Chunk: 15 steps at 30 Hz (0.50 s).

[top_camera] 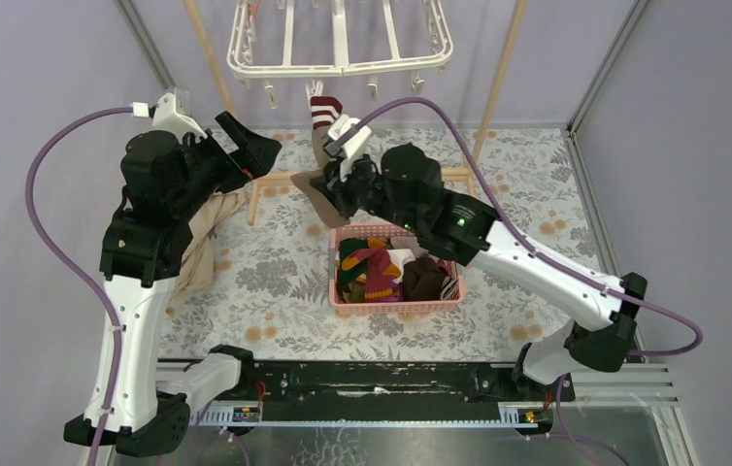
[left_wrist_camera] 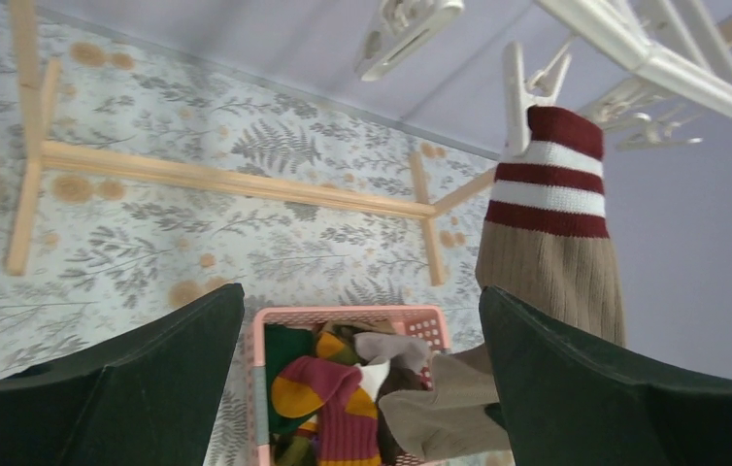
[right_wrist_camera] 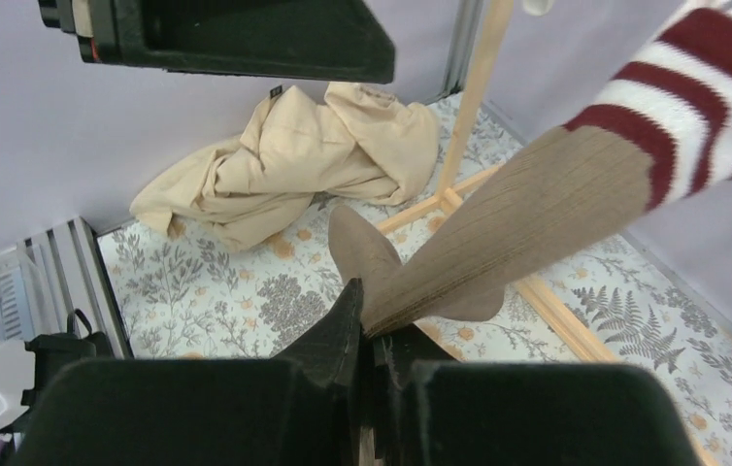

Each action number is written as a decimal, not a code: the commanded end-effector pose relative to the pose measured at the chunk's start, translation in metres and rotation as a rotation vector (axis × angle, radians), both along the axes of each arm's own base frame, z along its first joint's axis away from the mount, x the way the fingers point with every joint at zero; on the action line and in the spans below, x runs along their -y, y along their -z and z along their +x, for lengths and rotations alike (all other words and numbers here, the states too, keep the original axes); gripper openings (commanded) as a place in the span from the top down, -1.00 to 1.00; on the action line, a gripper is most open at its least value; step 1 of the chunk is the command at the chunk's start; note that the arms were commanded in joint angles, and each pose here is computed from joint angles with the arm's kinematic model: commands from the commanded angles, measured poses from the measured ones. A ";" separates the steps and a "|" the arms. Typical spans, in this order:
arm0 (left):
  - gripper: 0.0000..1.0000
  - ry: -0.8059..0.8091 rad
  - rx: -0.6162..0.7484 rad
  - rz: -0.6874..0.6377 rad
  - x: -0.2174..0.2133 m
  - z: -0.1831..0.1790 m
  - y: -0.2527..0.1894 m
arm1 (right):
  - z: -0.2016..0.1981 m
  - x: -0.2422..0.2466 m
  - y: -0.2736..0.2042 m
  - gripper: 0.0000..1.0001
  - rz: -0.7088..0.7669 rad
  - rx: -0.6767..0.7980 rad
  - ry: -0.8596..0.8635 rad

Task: Remove the socks clipped to the hanger
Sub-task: Adjust the hanger on the clothesline.

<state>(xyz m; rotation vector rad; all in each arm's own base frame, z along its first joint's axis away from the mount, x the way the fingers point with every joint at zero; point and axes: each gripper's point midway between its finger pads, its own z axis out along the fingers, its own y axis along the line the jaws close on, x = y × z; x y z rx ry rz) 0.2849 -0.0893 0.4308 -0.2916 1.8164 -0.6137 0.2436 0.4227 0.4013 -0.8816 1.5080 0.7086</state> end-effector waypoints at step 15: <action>-0.98 0.189 0.133 -0.180 0.085 0.028 -0.051 | 0.014 0.050 0.002 0.96 0.059 0.019 0.106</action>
